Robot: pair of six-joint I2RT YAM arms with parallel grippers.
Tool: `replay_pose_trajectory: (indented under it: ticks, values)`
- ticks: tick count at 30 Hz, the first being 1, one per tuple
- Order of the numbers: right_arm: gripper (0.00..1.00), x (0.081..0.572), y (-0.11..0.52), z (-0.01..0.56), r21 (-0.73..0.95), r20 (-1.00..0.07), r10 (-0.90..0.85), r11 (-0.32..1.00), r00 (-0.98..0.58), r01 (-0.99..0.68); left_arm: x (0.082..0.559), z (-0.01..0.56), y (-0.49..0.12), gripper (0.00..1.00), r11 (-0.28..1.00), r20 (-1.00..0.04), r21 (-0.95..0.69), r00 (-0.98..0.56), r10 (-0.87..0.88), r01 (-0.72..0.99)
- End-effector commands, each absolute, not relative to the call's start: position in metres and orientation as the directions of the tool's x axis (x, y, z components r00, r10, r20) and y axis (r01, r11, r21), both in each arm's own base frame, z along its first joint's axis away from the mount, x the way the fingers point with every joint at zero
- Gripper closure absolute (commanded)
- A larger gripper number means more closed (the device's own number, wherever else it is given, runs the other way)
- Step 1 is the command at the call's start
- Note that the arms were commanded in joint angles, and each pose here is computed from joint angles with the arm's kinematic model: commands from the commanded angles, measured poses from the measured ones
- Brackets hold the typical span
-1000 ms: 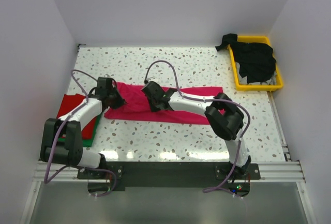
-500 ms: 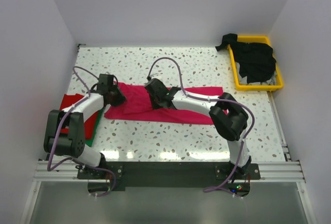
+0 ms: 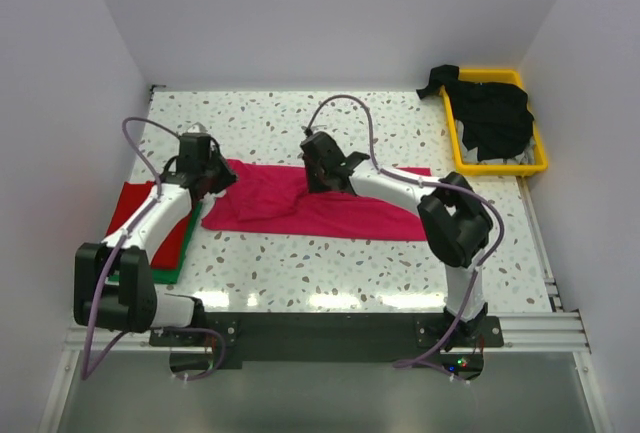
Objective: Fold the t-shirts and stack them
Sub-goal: Fold the tshirt
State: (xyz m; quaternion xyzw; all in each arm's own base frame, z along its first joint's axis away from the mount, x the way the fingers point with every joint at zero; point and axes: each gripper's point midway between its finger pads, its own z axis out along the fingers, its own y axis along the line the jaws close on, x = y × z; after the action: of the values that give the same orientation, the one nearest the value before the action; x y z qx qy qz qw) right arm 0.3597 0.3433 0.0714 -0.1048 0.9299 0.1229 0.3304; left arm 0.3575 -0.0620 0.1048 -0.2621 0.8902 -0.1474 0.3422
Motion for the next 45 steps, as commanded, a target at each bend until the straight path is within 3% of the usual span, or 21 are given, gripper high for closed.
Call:
replay_pose_trajectory:
  ticks: [1, 8, 12, 22, 27, 37, 45]
  values:
    - [0.73, 0.384, 0.332, 0.105, 0.220, -0.688, -0.038, 0.940, -0.725, -0.259, 0.345, 0.107, -0.091, 0.78, 0.839, -0.543, -0.459, -0.655, -0.526, -0.293]
    - [0.73, 0.411, 0.302, 0.106, 0.213, -0.690, 0.003, 0.957, -0.724, -0.199, 0.341, 0.080, -0.143, 0.90, 0.826, -0.483, -0.507, -0.714, -0.508, -0.245]
    - [0.73, 0.423, 0.284, 0.102, 0.201, -0.685, 0.021, 0.966, -0.729, -0.162, 0.355, 0.075, -0.152, 0.91, 0.797, -0.495, -0.557, -0.679, -0.543, -0.232]
    - [0.73, 0.420, 0.253, 0.071, 0.158, -0.641, 0.021, 0.982, -0.767, -0.105, 0.347, 0.021, -0.170, 0.92, 0.791, -0.407, -0.549, -0.740, -0.535, -0.271]
    - [0.73, 0.420, 0.239, 0.066, 0.114, -0.633, 0.012, 0.990, -0.774, -0.078, 0.350, 0.032, -0.167, 0.92, 0.796, -0.433, -0.545, -0.725, -0.537, -0.264]
    - [0.73, 0.419, 0.195, 0.052, 0.080, -0.601, 0.073, 0.996, -0.796, 0.031, 0.348, 0.025, -0.151, 0.92, 0.811, -0.419, -0.460, -0.717, -0.557, -0.361]
    - [0.72, 0.392, 0.176, 0.024, 0.047, -0.526, 0.103, 0.995, -0.844, 0.091, 0.366, 0.007, -0.144, 0.91, 0.827, -0.422, -0.368, -0.716, -0.556, -0.425]
